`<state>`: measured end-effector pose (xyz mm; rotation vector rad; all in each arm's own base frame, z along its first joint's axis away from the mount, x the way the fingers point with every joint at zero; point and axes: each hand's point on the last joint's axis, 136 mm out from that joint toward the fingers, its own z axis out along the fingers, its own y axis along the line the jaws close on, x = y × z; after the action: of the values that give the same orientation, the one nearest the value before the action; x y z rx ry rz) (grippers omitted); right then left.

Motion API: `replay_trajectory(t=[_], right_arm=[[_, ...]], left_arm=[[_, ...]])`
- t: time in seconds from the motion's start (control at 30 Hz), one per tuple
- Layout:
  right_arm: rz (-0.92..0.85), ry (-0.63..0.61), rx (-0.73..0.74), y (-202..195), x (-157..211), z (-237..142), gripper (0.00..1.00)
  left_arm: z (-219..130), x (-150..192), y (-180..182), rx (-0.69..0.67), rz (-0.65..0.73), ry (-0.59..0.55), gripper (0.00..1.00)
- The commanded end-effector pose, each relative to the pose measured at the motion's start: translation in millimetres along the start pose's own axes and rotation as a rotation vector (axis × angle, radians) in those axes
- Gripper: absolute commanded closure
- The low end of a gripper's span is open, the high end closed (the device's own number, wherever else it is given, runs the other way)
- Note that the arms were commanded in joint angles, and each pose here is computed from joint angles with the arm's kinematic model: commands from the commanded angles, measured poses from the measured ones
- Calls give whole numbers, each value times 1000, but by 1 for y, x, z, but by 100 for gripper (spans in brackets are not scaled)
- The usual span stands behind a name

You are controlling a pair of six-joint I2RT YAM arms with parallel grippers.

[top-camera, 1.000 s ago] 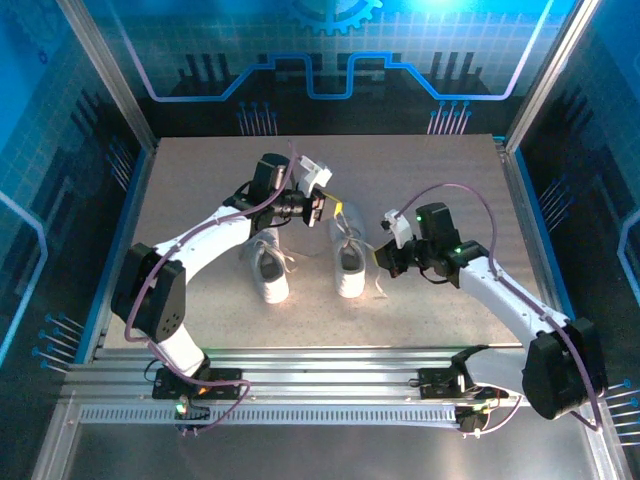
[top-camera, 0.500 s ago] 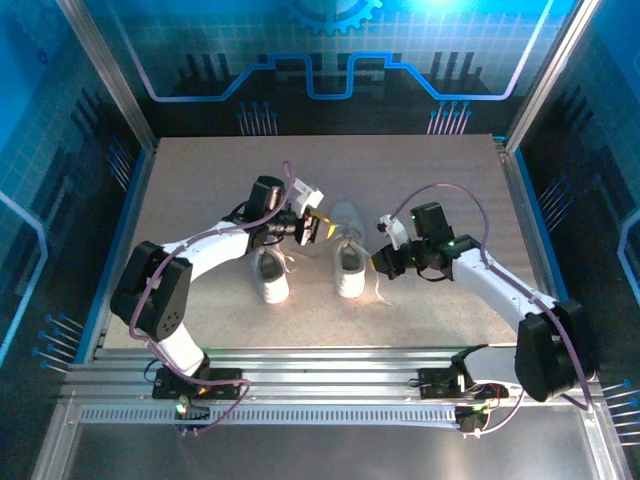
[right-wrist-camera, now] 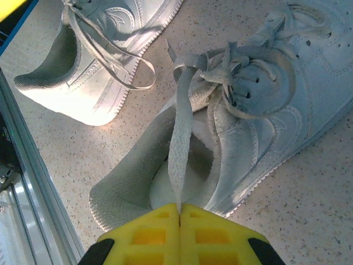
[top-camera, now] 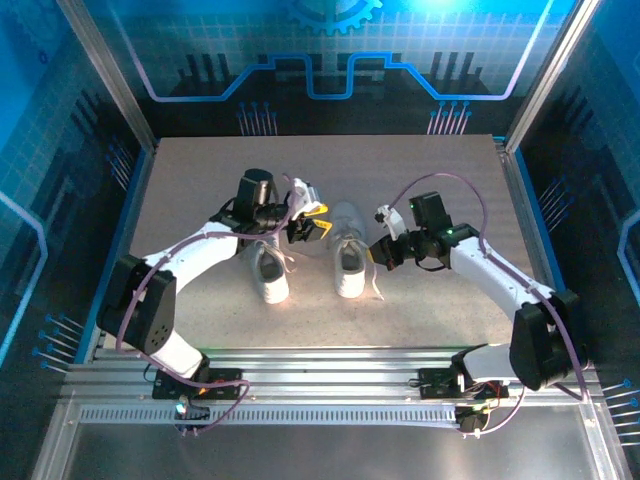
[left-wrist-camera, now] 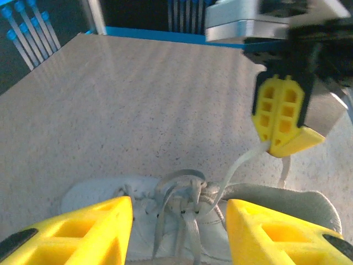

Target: Tie the shoes

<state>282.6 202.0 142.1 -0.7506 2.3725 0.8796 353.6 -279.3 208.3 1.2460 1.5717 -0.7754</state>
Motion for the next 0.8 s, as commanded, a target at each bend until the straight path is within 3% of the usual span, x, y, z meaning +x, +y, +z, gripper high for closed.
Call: replay_trajectory(t=[0.0,0.4,0.6,0.77], right_arm=[[19,16,-35,1,-2,-2,100],[54,23,-40,-5,-4,0,100],[55,22,-49,-4,-5,1,100],[56,23,-55,-4,-4,1,100]], left_arm=[[13,-3,-21,133,212,51,52],[49,25,-44,291,298,174,58],[58,42,-49,288,325,234,59],[62,50,-44,254,337,266,66]])
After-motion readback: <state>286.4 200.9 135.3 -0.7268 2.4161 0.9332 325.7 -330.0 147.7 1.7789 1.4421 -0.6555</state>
